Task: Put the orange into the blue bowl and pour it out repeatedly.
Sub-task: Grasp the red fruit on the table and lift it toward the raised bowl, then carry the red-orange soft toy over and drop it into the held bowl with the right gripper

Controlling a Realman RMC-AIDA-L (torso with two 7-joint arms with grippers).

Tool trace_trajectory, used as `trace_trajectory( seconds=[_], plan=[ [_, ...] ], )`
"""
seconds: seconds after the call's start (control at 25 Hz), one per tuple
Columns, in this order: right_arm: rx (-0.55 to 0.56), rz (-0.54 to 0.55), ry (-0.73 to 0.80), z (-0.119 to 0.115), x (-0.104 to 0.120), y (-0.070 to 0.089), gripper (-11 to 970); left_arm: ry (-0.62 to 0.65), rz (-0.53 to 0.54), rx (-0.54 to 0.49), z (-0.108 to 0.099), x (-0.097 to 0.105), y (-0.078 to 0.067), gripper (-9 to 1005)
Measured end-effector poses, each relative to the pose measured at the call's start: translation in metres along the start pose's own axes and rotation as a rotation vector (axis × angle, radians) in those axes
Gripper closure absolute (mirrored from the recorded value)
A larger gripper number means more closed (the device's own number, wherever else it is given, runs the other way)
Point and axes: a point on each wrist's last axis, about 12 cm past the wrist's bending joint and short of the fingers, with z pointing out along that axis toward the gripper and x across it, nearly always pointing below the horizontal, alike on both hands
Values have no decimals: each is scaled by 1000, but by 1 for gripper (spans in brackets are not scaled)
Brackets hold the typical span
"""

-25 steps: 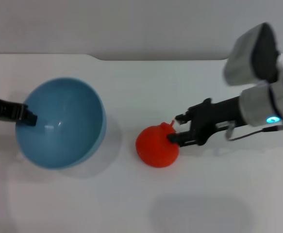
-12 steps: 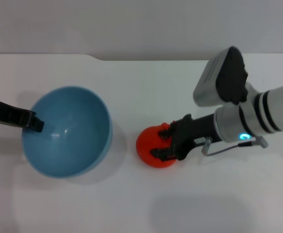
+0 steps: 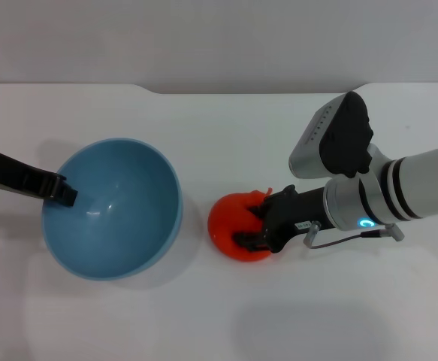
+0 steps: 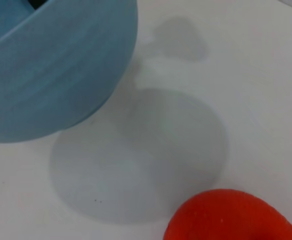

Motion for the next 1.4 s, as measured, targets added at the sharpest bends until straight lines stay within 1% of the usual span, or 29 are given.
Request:
trace_trajectory(
  seconds=[0.32, 0.52, 0.64, 0.8, 1.0, 1.04, 1.08, 1.12, 1.16, 1.2, 1.24, 1.28, 1.4],
  plan=[
    [5, 0, -20, -4, 1, 0, 542, 16, 27, 3, 5, -4, -5, 997],
    [14, 0, -52, -11, 0, 2, 695, 23, 64, 1, 10, -9, -12, 997],
    [29, 8, -87, -22, 2, 2, 725, 26, 72, 3, 11, -11, -14, 996],
    [55, 23, -149, -47, 7, -2, 774, 35, 82, 8, 13, -13, -17, 996],
    [101, 16, -235, -90, 10, -9, 837, 73, 111, 22, 23, -17, -24, 996],
    [105, -3, -290, -109, 6, -12, 842, 99, 129, 30, 30, -18, -29, 996],
    [102, -15, -317, -116, 4, -13, 848, 112, 140, 32, 34, -20, -32, 996],
    [102, -15, -317, -116, 4, -13, 854, 125, 150, 35, 38, -21, -36, 996],
    [91, -34, -350, -124, 1, -13, 859, 125, 150, 35, 38, -21, -36, 996],
    [81, -56, -382, -132, -2, -12, 865, 136, 162, 33, 42, -23, -40, 996],
    [74, -78, -409, -139, -5, -11, 870, 153, 188, 28, 49, -27, -50, 996],
    [61, -110, -436, -146, -10, -8, 876, 153, 188, 28, 49, -27, -50, 996],
    [13, -200, -474, -159, -24, 3, 901, 179, 231, 23, 59, -34, -67, 996]
  ],
)
